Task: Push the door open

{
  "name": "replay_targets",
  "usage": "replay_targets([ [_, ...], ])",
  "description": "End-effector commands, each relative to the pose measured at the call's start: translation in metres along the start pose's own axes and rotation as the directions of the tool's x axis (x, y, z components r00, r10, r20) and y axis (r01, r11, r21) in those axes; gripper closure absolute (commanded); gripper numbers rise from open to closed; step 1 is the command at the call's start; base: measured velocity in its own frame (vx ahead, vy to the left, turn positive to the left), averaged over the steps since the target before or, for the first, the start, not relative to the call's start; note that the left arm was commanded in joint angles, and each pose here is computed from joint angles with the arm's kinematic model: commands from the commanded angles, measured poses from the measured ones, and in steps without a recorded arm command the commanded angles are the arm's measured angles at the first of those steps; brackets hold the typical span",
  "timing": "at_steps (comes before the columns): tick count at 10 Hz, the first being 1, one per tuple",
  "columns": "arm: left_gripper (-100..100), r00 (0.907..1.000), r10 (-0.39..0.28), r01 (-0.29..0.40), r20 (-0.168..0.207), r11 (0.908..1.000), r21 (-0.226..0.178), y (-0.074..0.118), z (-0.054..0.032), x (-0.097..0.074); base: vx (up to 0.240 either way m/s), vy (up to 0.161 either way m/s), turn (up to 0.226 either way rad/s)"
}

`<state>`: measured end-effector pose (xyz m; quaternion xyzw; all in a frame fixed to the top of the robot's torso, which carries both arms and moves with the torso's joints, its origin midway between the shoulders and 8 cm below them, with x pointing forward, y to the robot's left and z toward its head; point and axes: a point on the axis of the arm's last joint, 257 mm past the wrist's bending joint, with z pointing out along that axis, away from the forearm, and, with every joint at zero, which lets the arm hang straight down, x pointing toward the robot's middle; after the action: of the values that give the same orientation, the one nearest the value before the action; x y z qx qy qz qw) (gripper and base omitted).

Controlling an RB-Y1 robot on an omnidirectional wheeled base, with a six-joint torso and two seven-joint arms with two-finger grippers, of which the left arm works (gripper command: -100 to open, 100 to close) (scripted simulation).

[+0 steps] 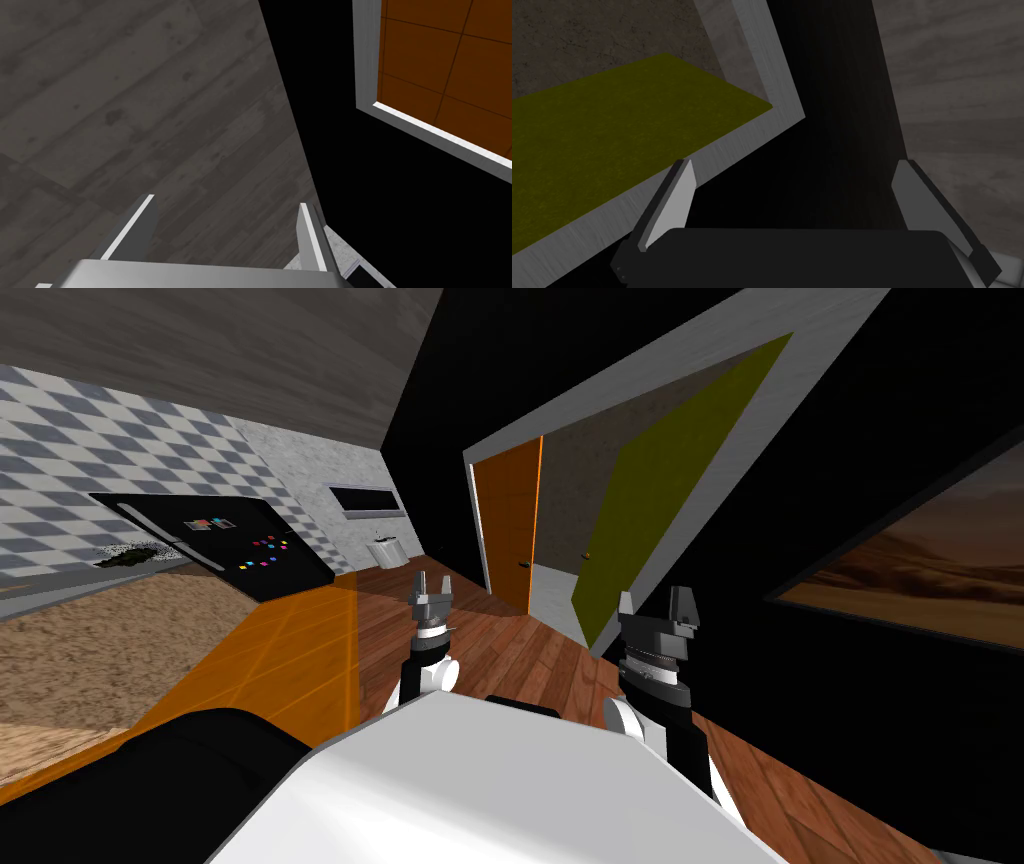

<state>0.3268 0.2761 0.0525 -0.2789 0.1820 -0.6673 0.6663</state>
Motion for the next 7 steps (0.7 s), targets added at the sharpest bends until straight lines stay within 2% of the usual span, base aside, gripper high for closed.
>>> replay_targets([
  [1, -100, 0.9999, -0.004, 0.004, -0.013, 0.9998, -0.022, 0.013, -0.0031, 0.003, 0.157, -0.003, -0.004],
  [5, -100, 0.9992, -0.014, 0.011, -0.039, 0.9975, -0.070, 0.042, -0.0108, 0.010, 0.152, 0.027, -0.014],
  [7, -100, 0.9982, -0.022, 0.016, -0.057, 0.9943, -0.106, 0.063, -0.0172, 0.015, 0.158, 0.013, -0.011],
])
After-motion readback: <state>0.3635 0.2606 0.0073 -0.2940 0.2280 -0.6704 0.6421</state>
